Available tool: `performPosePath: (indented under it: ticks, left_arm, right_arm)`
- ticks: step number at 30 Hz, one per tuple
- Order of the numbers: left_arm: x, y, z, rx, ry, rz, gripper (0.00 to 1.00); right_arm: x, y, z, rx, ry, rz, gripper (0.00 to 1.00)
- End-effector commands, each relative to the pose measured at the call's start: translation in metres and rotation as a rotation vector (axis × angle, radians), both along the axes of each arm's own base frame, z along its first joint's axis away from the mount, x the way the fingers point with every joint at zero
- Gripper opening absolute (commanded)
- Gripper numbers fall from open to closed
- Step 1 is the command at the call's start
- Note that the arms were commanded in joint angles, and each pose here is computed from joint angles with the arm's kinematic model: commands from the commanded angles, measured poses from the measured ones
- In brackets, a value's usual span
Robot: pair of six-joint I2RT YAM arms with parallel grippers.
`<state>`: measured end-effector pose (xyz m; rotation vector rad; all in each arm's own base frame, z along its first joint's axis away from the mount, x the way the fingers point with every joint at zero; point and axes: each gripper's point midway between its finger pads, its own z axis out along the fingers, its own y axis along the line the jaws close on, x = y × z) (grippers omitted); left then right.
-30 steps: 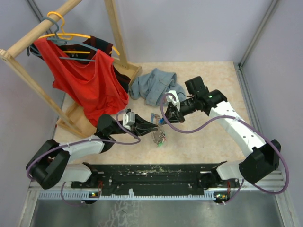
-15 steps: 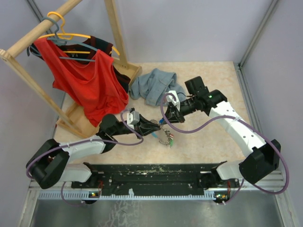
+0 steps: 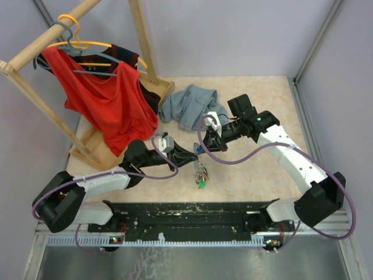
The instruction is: Remove the keys from the keyring
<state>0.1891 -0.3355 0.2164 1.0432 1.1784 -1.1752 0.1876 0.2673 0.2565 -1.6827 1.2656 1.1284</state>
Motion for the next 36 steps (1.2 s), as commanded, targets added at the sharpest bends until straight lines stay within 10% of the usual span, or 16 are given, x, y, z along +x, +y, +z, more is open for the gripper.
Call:
performPosePath:
  ticks: [1,12,36]
  left_arm:
    - [0.002,-0.002,0.007,-0.008,-0.013,0.012,0.17]
    - [-0.002,-0.004,0.01,-0.011,-0.019,-0.008,0.0]
    - [0.012,-0.007,0.021,0.196,0.014,0.09,0.0]
  right_arm:
    - [-0.005,0.003,0.027,0.088,-0.061,0.041,0.0]
    - [-0.004,0.002,0.027,0.086,-0.064,0.034,0.0]
    - [0.001,0.003,0.021,0.104,-0.013,0.025,0.0]
